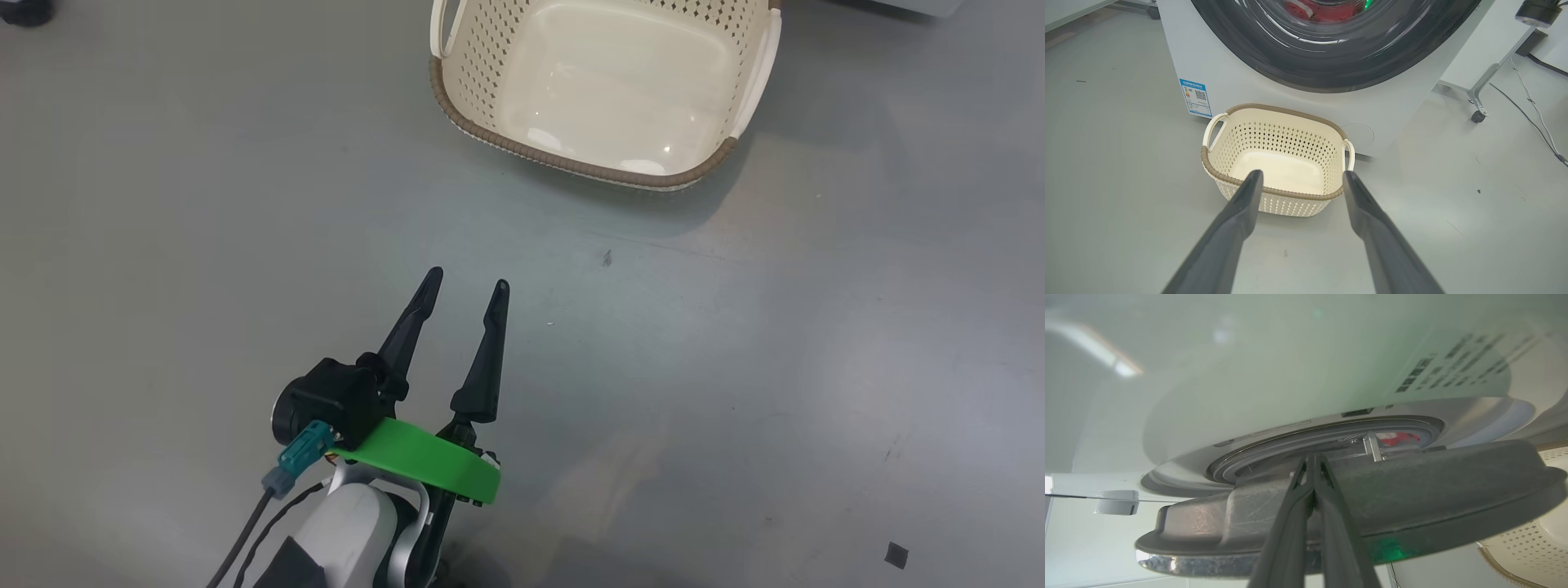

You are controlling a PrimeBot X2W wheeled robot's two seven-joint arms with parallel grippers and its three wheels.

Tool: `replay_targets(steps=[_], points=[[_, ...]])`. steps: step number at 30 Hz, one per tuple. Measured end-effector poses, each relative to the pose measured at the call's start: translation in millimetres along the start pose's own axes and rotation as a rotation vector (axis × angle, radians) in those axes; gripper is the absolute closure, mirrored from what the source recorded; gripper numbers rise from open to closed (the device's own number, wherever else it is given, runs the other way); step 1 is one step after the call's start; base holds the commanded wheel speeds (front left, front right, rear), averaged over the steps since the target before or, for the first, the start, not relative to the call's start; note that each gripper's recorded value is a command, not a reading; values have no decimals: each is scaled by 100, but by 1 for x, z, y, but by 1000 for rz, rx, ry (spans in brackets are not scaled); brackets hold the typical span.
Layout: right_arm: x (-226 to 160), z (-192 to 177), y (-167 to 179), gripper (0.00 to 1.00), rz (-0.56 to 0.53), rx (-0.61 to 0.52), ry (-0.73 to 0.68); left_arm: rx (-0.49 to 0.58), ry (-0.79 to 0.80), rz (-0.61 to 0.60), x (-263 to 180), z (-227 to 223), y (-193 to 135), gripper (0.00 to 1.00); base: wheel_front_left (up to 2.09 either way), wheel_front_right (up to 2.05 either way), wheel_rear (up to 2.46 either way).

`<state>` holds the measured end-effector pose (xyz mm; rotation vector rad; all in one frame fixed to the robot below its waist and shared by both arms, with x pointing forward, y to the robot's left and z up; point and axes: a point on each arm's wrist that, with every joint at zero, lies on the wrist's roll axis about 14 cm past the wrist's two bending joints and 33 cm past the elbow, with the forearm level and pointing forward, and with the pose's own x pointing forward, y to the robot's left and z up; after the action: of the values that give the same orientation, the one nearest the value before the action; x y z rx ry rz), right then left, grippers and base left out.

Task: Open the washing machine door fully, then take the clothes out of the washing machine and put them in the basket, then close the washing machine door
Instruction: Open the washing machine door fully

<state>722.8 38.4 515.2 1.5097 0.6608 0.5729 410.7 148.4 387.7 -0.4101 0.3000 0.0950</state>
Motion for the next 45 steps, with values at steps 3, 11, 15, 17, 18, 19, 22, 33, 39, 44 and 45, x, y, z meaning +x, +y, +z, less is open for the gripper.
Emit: replay_targets(steps=[3,11,15,17,18,19,22,33,39,44,45], points=[[-1,-2,-1,100,-9,2,12,-1,-5,-3,0,2,-1,0,0,0,0],[-5,-7,-4,100,-31,5,45,1,-15,-7,-1,5,-2,0,0,0,0],[-6,-12,-7,100,-47,7,63,4,-20,-10,-1,7,-3,0,0,0,0],[-7,-14,-8,100,-52,6,73,6,-22,-12,-1,8,-4,0,0,0,0],[-7,-15,-8,100,-54,5,79,6,-23,-13,-2,8,-4,0,0,0,0],[-8,-17,-8,100,-57,4,84,7,-23,-13,-2,8,-4,0,0,0,0],[-10,-19,-11,100,-68,6,87,8,-25,-13,-3,9,-4,0,0,0,0],[-21,-34,-14,100,-104,10,121,15,-57,-19,-8,20,-6,0,0,0,0],[-27,-48,-16,100,-121,25,148,16,-69,-27,-13,24,-9,0,0,0,0],[-32,-57,-17,100,-134,30,166,16,-85,-34,-14,29,-11,0,0,0,0],[-33,-58,-17,100,-138,30,167,16,-88,-36,-15,30,-12,0,0,0,0]])
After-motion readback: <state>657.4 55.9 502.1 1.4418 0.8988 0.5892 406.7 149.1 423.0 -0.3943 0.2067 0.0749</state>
